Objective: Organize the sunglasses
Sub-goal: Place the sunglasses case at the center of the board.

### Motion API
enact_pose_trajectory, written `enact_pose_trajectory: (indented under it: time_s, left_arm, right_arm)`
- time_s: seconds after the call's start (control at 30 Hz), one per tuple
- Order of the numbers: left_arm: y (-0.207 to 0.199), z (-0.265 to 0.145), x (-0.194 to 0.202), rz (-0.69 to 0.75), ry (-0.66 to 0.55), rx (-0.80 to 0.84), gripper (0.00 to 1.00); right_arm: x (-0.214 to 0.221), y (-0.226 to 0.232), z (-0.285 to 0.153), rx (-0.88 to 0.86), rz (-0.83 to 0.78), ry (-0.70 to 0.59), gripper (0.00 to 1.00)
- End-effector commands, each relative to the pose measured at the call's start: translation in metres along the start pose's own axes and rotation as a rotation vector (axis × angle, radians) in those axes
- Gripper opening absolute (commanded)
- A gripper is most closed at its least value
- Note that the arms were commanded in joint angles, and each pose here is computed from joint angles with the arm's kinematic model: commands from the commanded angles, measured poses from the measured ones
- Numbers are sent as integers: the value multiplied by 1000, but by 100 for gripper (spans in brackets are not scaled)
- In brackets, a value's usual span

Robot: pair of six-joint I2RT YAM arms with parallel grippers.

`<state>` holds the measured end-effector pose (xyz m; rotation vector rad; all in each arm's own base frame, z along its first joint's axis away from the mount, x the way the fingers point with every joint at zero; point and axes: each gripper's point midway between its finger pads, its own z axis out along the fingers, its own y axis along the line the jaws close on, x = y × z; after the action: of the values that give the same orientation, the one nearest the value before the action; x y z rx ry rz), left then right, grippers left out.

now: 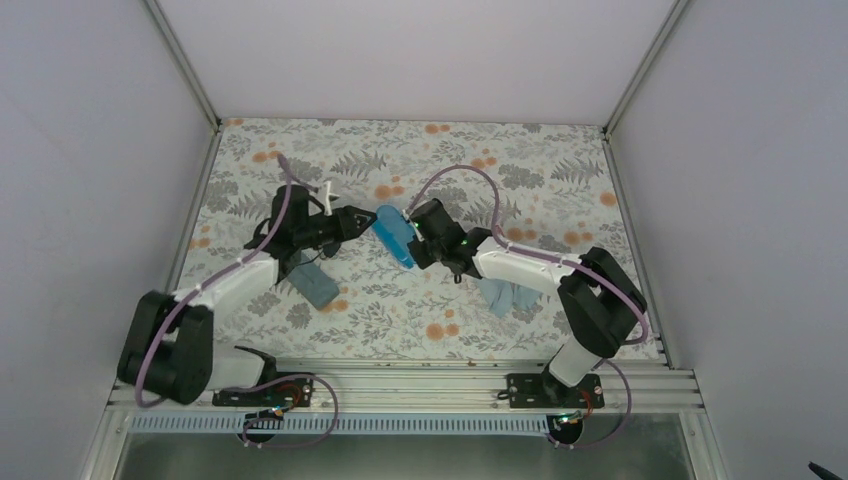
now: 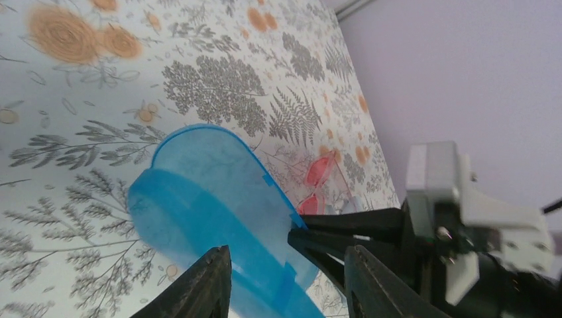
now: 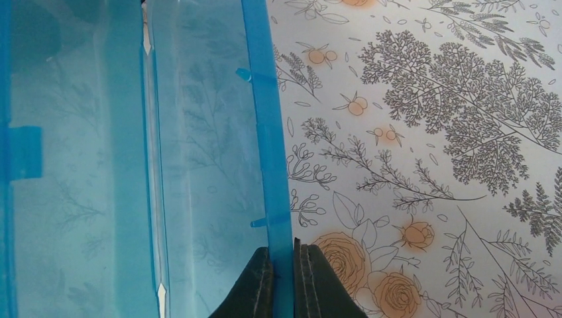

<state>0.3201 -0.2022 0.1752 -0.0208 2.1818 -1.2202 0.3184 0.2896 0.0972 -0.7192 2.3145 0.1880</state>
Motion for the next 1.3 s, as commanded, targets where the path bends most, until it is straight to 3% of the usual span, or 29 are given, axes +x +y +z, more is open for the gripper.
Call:
enact_pose_trajectory:
  time_s: [0.0,0.13,0.33,0.77,1.07,1.27]
  left_arm:
    - [-24,22,-17,62,-10,116,42]
    - [-10,43,-9,43,31,85,39]
    - [41,64,29,-40,123,-79,34]
    - [107,44,94,-111,202,-310,30]
    - [122,51,105,-100,212,-352,25]
    - [129,53,112,-105,227,-393,24]
  right_arm:
    - [-6,-4,1,62,-41,-24,6]
    - [-4,-3,2,56,-48,-22,6]
    - [-4,2,-1,27,-52,-27,6]
    - [11,1,17,-19,21,48,6]
    - [24,5,38,-96,83,97,7]
    - [26,-2,43,-93,144,118,17]
